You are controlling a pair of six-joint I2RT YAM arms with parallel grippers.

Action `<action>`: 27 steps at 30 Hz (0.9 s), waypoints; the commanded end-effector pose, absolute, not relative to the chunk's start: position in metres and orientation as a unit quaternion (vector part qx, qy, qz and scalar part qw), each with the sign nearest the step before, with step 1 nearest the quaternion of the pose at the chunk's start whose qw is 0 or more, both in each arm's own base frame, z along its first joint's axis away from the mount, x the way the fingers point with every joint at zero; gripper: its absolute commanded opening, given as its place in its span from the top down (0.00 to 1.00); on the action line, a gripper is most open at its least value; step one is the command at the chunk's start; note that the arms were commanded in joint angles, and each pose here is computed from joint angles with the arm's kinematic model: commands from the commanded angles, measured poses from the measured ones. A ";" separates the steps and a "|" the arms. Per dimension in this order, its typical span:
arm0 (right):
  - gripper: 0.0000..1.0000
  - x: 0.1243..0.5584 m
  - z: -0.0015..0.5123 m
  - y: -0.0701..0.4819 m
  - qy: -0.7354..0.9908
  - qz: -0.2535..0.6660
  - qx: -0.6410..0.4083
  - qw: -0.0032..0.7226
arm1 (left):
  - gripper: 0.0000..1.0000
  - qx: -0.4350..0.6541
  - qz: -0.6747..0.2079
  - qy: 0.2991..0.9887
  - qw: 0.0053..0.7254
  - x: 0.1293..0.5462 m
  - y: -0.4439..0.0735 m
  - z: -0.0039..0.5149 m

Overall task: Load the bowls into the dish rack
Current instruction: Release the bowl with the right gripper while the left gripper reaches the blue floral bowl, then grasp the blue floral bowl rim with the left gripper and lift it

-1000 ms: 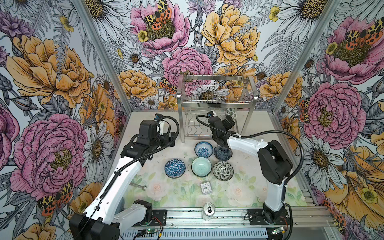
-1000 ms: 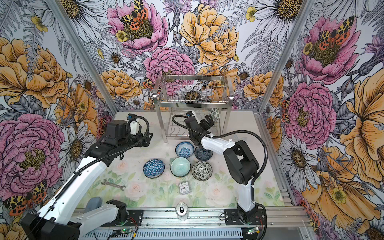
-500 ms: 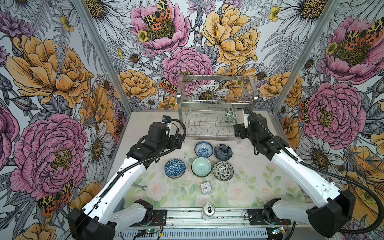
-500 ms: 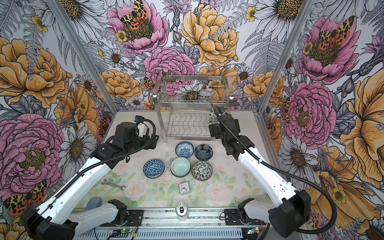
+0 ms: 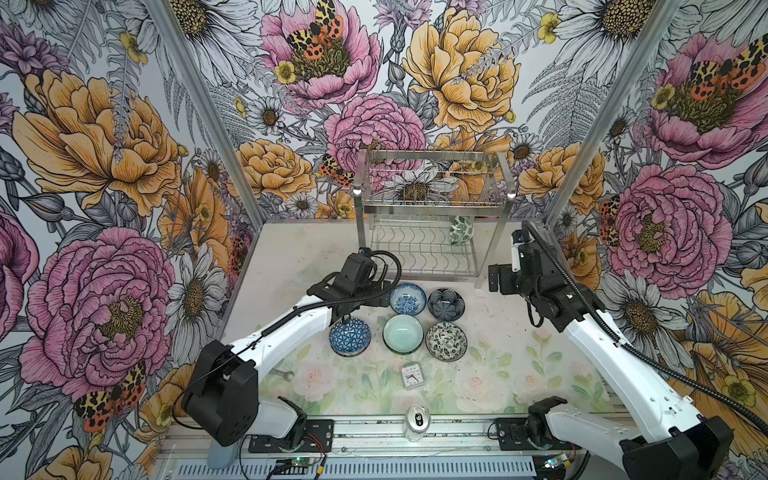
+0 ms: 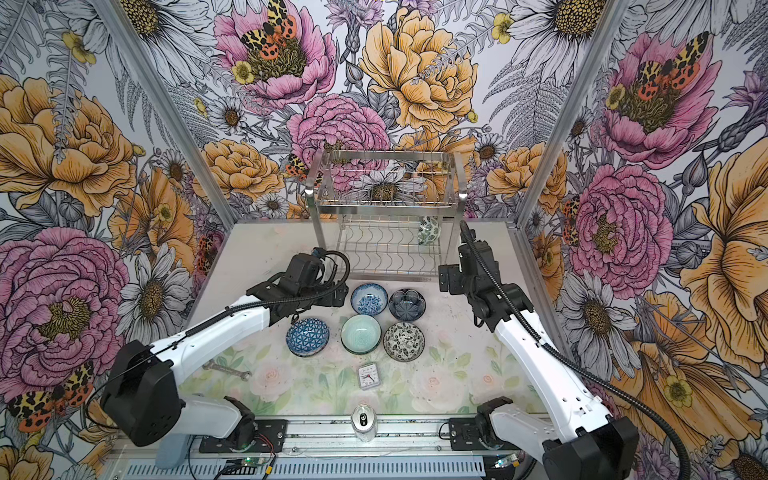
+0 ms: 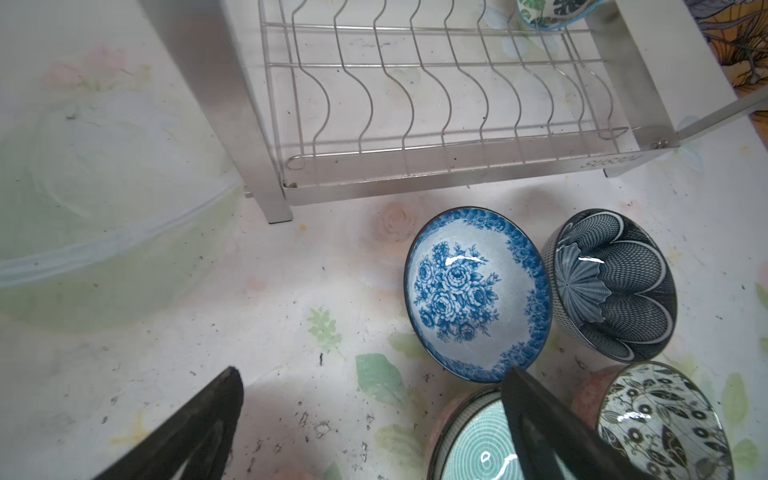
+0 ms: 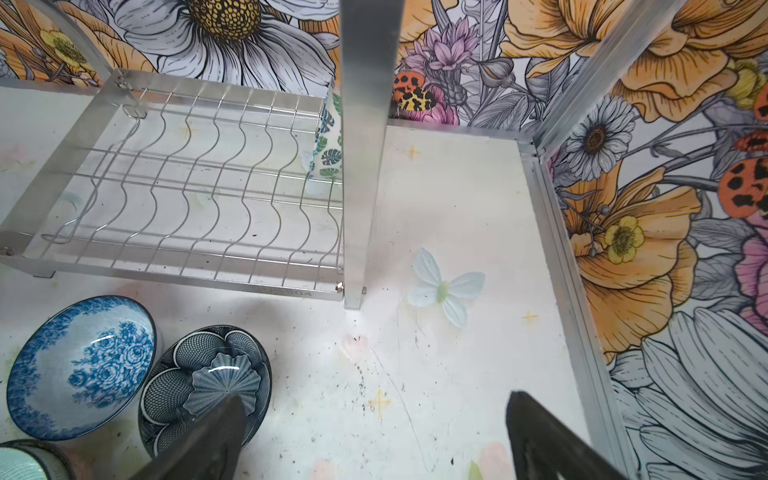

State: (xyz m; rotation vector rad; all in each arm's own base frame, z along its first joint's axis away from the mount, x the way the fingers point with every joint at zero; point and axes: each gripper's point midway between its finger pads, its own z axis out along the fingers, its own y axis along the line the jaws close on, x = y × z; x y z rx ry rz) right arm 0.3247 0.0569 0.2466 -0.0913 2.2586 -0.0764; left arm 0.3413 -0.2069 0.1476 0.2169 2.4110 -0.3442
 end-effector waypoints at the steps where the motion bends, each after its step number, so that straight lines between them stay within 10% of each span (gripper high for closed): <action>1: 0.00 0.321 0.242 0.058 0.907 -0.017 -0.031 0.419 | 0.01 0.090 -0.174 0.919 0.343 0.351 -0.234 0.146; 8: 0.00 0.318 0.240 0.058 0.908 -0.014 -0.030 0.418 | 0.08 0.102 -0.178 0.926 0.317 0.360 -0.256 0.116; 27: 0.01 0.310 0.234 0.057 0.909 -0.008 -0.028 0.416 | 0.66 0.090 -0.179 0.939 0.280 0.378 -0.266 0.074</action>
